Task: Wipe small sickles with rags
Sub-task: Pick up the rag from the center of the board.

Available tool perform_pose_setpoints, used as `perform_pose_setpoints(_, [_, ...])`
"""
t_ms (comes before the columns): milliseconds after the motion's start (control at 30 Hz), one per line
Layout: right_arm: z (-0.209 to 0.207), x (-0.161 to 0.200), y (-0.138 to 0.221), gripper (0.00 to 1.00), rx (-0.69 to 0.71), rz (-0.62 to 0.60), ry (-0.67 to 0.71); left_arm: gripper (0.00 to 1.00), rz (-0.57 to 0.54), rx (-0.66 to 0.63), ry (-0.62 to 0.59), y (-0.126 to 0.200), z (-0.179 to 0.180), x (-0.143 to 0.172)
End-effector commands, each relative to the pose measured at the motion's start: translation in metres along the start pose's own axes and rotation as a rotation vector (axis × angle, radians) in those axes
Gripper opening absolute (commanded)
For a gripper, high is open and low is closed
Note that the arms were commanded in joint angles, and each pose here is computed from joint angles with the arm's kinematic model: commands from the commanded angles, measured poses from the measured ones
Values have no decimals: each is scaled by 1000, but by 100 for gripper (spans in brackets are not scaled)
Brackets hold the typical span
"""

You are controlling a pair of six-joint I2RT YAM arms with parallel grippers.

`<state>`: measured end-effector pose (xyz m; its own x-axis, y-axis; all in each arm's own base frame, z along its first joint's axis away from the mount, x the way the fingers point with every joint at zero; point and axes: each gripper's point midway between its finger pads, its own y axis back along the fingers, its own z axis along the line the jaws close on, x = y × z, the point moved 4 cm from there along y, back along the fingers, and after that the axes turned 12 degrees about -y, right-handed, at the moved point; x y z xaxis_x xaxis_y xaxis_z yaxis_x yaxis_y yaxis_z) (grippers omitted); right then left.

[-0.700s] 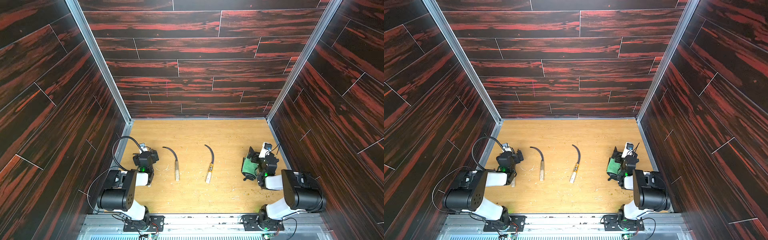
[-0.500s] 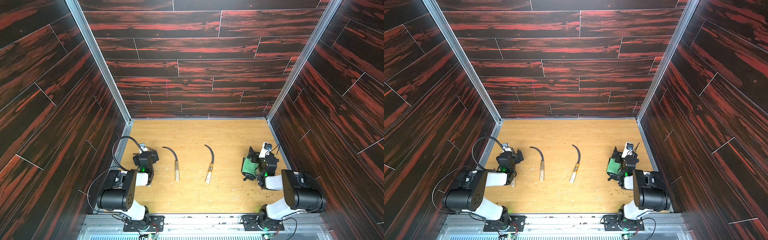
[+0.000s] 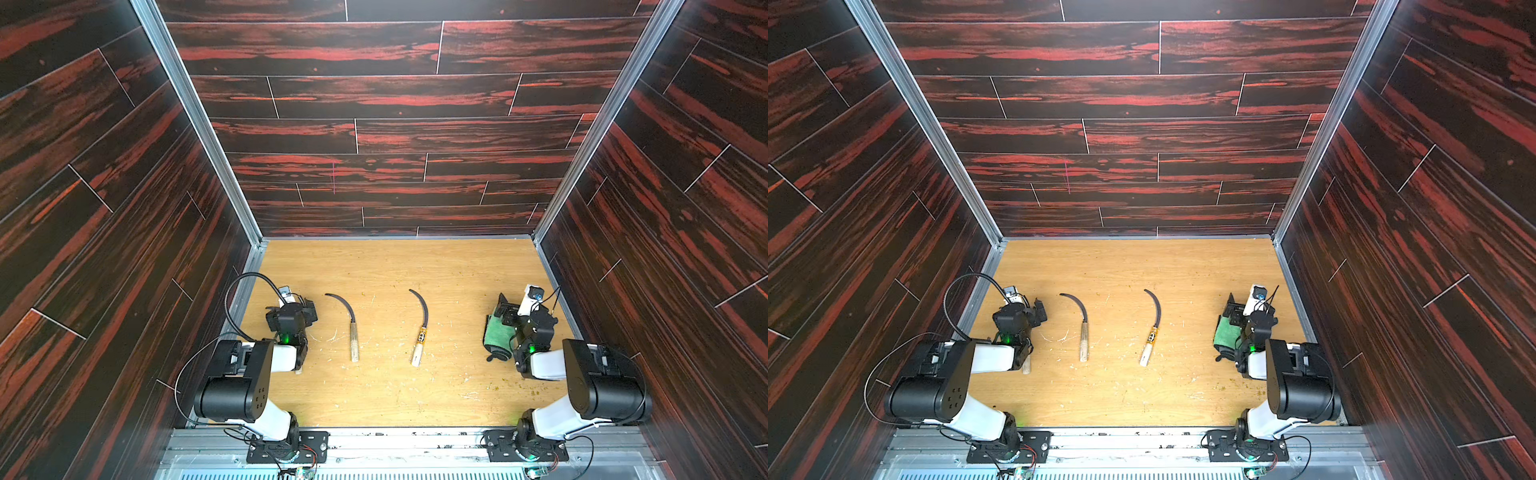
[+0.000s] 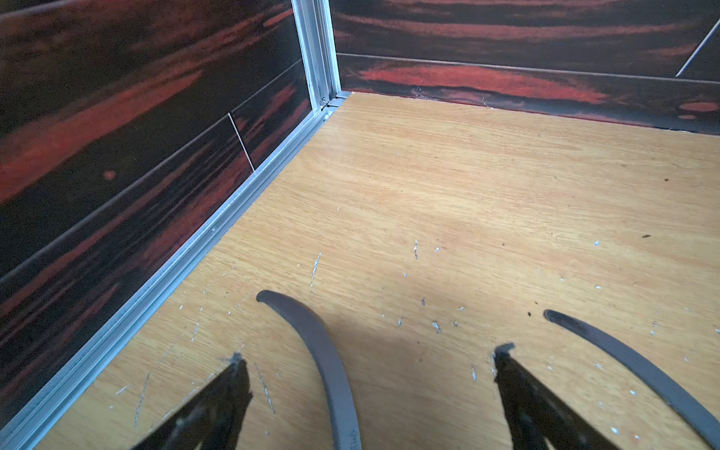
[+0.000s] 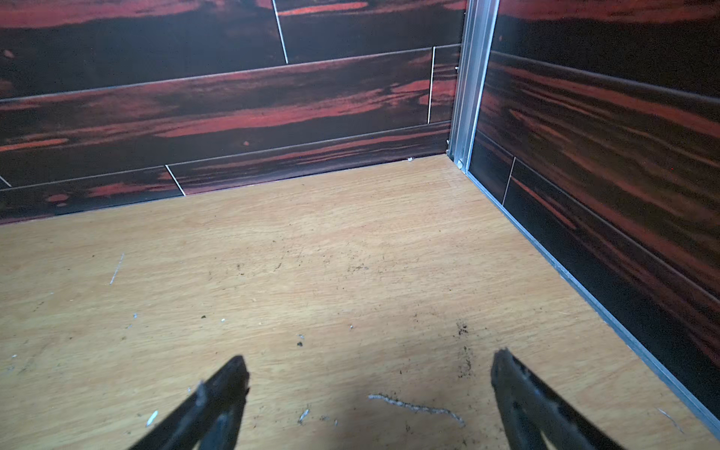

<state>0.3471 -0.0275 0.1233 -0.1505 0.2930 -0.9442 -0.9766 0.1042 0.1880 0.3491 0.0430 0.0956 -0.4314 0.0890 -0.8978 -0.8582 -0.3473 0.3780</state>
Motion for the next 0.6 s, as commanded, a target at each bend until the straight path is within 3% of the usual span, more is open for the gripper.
perform_pose_setpoints(0, [0, 0, -2, 98, -1, -1, -9, 100, -44, -8, 10, 0, 4, -16])
perform_pose_setpoints(567, [0, -1, -2, 98, -2, -2, -9, 100, -45, -8, 13, 0, 4, -16])
